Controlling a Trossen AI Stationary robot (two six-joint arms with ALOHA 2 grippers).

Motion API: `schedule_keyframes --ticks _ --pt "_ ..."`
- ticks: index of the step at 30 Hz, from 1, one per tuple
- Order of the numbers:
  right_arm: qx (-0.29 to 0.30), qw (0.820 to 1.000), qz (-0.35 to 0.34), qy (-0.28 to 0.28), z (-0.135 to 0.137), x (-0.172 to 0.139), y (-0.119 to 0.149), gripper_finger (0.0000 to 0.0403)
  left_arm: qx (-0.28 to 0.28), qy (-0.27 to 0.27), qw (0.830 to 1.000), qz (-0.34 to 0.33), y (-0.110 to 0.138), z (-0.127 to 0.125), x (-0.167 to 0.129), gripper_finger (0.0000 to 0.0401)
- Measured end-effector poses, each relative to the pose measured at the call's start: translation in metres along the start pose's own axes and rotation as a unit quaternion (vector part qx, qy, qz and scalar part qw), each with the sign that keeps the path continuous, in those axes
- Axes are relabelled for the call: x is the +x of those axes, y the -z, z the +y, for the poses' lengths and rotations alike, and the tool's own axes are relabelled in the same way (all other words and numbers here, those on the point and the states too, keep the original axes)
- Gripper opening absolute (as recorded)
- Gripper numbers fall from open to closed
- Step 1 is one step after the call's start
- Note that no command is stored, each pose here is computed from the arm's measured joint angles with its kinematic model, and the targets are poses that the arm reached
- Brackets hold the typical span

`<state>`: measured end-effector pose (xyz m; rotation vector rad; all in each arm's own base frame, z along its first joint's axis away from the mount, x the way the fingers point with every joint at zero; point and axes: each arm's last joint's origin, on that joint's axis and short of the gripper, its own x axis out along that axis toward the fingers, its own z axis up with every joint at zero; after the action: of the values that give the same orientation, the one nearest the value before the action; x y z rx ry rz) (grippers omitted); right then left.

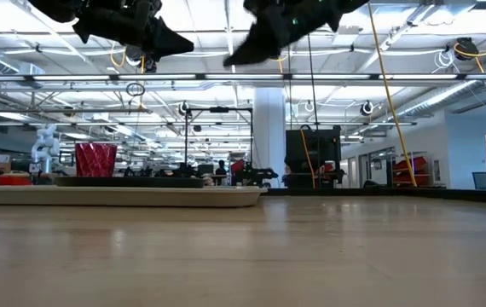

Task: Pick and place plate/cup/fork/spoon on tray
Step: Put the orange spoon on the right side of the blue fork

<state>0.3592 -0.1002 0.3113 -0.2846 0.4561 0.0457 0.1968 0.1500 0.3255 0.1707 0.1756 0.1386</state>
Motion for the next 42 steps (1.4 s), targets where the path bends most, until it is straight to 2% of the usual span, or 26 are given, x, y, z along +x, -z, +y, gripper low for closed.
schedule_keyframes --ticks 2,4,6,9,11,16,20,24,27,32,37,42 --pt "-0.021 0.999 -0.043 0.022 -0.002 -0.008 -0.013 0.0144 -0.002 0.004 1.000 -0.001 0.000 -0.001 0.001 0.0081" --pt "0.029 0.993 -0.083 0.072 -0.007 -0.016 -0.024 0.0145 -0.003 0.005 1.000 -0.002 0.000 -0.002 0.002 0.0081" --pt "0.052 0.987 -0.099 0.112 -0.014 -0.023 -0.028 0.0149 -0.006 0.007 1.000 -0.004 -0.001 -0.003 0.002 0.0081" --pt "0.039 0.982 -0.045 0.178 -0.026 -0.022 -0.017 0.0155 -0.004 0.009 1.000 -0.005 -0.002 -0.004 0.003 0.0081" --pt "0.059 0.976 0.011 0.208 -0.035 -0.015 0.000 0.0156 0.003 0.008 1.000 -0.008 -0.002 -0.003 0.003 0.0081" --pt "0.169 0.967 0.102 0.160 -0.058 0.017 0.059 0.0157 0.005 0.002 1.000 -0.007 -0.001 -0.001 0.002 0.0081" --pt "0.219 0.955 0.174 0.100 -0.067 0.049 0.092 0.0157 0.012 -0.006 1.000 -0.004 0.000 0.002 0.000 0.0081" --pt "0.167 0.943 0.285 0.047 -0.066 0.075 0.090 0.0157 0.010 -0.014 1.000 0.005 0.002 0.006 -0.002 0.0081" --pt "0.127 0.934 0.332 0.032 -0.063 0.087 0.079 0.0157 0.010 -0.021 1.000 0.007 0.003 0.009 -0.004 0.0081" --pt "0.117 0.934 0.335 0.034 -0.064 0.090 0.067 0.0157 0.001 -0.031 0.999 0.020 0.007 0.014 -0.008 0.0081" --pt "0.129 0.924 0.358 0.029 -0.065 0.088 0.078 0.0157 -0.012 -0.038 0.999 0.037 0.012 0.017 -0.011 0.0081" --pt "0.132 0.926 0.353 0.022 -0.060 0.093 0.088 0.0157 -0.014 -0.041 0.998 0.038 0.012 0.018 -0.012 0.0081"
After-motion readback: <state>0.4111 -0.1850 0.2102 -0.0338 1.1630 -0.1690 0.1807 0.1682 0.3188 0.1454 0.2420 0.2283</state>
